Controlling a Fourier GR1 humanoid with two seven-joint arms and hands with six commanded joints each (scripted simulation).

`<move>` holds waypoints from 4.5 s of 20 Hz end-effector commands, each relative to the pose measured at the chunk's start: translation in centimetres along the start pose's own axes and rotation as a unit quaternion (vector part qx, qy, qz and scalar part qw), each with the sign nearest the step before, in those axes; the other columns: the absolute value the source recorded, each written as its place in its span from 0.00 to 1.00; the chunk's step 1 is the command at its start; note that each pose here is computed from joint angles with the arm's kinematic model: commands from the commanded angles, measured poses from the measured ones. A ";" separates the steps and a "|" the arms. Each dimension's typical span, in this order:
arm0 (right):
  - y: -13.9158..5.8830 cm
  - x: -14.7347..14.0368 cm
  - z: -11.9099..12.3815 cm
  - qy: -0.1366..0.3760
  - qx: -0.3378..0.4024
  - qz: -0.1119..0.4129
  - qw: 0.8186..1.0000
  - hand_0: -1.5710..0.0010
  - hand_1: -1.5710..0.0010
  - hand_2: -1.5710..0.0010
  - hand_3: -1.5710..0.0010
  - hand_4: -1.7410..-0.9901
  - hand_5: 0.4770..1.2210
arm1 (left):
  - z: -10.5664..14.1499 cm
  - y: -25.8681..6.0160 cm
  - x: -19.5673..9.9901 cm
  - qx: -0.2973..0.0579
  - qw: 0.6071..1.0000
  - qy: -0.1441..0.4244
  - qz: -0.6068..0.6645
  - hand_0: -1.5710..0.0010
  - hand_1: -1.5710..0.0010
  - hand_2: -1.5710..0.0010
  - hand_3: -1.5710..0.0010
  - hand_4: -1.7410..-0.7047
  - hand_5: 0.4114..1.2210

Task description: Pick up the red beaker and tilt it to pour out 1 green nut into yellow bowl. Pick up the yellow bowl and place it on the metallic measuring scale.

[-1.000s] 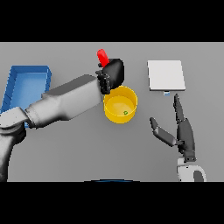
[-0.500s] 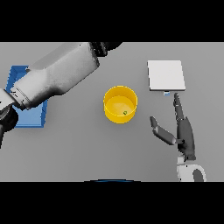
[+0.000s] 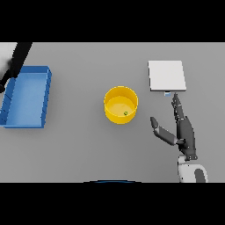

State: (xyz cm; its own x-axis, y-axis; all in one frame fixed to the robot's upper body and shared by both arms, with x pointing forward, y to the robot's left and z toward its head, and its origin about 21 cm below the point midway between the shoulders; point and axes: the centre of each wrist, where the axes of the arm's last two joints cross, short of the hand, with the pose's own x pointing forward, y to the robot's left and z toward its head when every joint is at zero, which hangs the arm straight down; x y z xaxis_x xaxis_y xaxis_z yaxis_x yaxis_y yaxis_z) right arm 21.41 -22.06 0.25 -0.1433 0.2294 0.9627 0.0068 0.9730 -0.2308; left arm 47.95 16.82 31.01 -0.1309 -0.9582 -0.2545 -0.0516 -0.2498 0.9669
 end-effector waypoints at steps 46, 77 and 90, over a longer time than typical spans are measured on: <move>0.0 0.2 0.2 0.002 0.030 0.077 0.997 1.00 1.00 1.00 1.00 0.72 0.25 | 16.6 -22.1 -8.9 -0.104 0.850 0.248 0.452 0.96 0.97 0.97 0.97 0.92 0.32; 6.0 5.5 -13.0 -0.118 0.463 0.468 0.743 1.00 1.00 1.00 1.00 0.65 0.27 | 16.0 -22.2 -8.2 -0.105 0.853 0.233 0.454 1.00 1.00 1.00 1.00 0.91 0.40; 8.4 4.3 -13.6 -0.076 0.508 0.514 0.686 1.00 0.99 0.98 0.97 0.56 0.37 | 16.1 -22.4 -8.2 -0.105 0.854 0.232 0.454 1.00 1.00 1.00 1.00 0.92 0.39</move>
State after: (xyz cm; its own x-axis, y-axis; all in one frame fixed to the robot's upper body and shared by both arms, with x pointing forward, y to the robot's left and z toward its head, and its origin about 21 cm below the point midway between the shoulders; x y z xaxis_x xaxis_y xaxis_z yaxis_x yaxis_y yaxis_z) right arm 34.26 -12.55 4.41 -0.6823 0.7009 0.2079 -0.5009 -0.2411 -0.8312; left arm 34.19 32.50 11.16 0.3859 -0.7111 0.5878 0.0490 0.6520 0.7566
